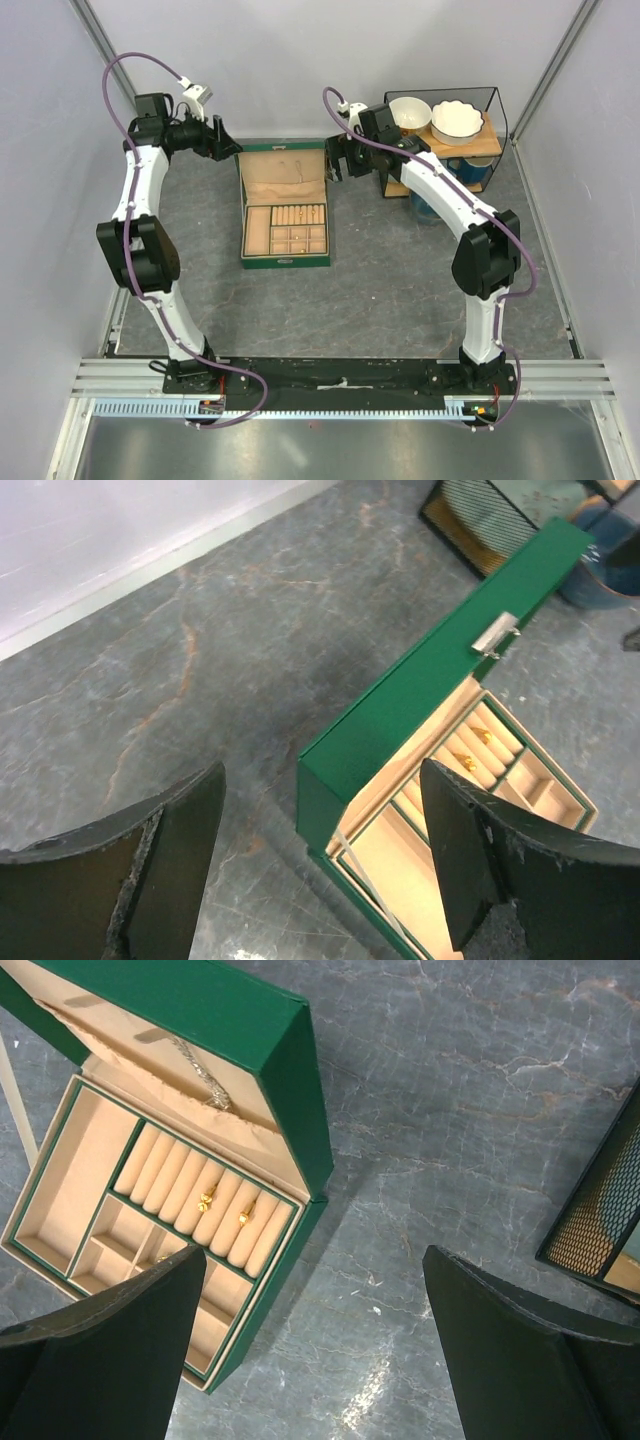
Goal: Organize the mixed jewelry
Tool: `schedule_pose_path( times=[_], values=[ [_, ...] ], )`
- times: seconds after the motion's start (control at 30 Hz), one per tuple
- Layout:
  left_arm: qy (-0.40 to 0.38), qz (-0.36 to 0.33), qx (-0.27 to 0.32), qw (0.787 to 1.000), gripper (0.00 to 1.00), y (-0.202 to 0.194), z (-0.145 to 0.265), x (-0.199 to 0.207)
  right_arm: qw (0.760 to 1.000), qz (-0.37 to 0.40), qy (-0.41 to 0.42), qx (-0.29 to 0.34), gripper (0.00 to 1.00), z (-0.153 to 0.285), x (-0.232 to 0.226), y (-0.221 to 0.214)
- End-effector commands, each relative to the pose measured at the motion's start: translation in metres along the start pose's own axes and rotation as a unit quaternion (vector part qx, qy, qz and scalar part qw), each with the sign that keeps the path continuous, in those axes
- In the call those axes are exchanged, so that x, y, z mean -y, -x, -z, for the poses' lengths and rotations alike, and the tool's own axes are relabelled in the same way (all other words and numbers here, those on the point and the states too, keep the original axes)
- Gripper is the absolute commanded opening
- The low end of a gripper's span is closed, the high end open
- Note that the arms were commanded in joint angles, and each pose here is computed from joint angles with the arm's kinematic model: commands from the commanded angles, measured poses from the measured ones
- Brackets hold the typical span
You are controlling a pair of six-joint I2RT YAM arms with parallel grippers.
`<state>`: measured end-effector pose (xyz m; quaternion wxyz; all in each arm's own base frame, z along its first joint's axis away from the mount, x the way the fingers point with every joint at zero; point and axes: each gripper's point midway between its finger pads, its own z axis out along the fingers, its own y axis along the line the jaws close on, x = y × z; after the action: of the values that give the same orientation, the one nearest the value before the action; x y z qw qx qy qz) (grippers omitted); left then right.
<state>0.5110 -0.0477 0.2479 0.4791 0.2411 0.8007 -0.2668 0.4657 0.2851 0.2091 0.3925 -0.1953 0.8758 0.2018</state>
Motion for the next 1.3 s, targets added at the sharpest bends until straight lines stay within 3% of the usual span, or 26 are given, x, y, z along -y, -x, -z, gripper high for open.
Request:
schedule_pose_path(
  times=[0.0,0.5,0.83,1.27],
  values=[
    [-0.116,-0.022,0.021,0.993,0.86,0.004,-0.007,0.027,1.000,-0.018,0.013,-0.015,0.98,-0.008,0.003,-0.009],
    [-0.212,-0.008,0.024,0.977,0.93,-0.038,0.004,0.080,1.000,-0.022,0.014,-0.011,0.98,0.005,0.003,-0.009],
    [-0.198,-0.011,0.006,0.980,0.92,-0.064,0.022,0.103,0.999,-0.027,0.022,-0.016,0.98,0.015,0.002,-0.015],
    [-0.155,0.006,-0.041,0.987,0.92,-0.133,0.042,0.130,0.995,0.020,-0.027,-0.092,0.98,0.051,0.032,-0.061]
  ],
)
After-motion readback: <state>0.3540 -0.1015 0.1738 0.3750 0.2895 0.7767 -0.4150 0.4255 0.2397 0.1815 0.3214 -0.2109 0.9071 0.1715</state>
